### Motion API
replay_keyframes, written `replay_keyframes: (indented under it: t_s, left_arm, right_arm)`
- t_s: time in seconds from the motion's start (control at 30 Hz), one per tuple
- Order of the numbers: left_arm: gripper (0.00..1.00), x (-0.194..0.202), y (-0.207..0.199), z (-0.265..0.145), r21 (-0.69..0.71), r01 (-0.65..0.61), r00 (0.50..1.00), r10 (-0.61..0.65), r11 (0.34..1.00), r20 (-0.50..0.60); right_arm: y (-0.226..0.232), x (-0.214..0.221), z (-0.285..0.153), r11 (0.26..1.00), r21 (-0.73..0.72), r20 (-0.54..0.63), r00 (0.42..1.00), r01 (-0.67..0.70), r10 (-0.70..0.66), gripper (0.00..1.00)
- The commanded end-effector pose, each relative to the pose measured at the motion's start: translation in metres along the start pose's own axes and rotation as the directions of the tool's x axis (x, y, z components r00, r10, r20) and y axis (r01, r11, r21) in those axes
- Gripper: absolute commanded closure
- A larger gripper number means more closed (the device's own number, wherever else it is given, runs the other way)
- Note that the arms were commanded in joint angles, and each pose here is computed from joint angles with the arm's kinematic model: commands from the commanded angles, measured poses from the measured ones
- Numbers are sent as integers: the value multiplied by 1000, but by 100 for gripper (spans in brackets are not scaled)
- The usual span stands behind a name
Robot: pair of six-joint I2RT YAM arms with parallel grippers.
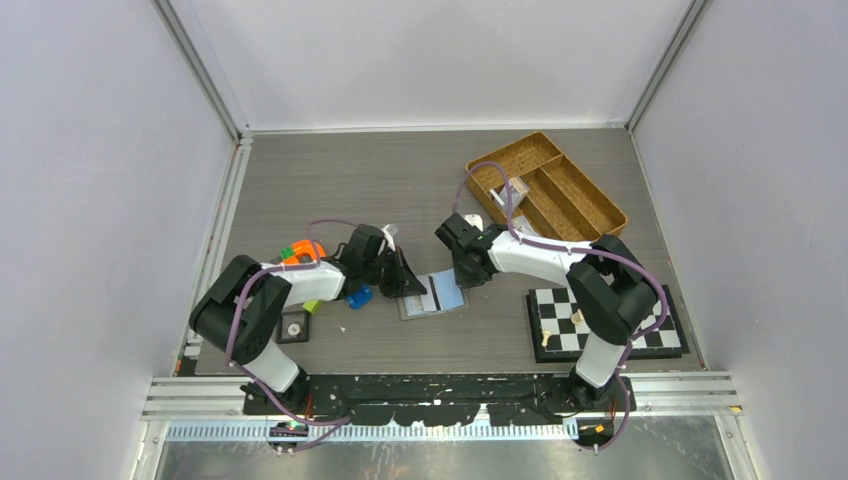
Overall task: Put the credit cards into the card holder
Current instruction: Insert the credit card into the card holder.
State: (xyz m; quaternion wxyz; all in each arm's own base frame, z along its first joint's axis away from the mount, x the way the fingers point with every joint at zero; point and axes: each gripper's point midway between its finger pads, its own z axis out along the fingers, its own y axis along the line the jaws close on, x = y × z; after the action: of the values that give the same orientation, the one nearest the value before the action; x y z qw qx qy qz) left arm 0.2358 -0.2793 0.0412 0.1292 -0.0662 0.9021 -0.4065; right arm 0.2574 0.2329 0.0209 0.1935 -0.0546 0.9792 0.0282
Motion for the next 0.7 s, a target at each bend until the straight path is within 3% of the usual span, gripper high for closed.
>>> replay_keyframes:
  t_s: [0.0, 0.67]
  left_arm:
    - [100, -3, -1, 3, 16, -13, 1000, 13, 1000, 19]
    - [100, 2, 11, 14, 17, 34, 999, -34, 999, 8]
  right_arm:
    - [-5, -1, 6, 999, 50, 5, 1000, -7, 7, 93]
    - [-7, 0, 6, 998, 65, 1, 1000, -6, 6, 97]
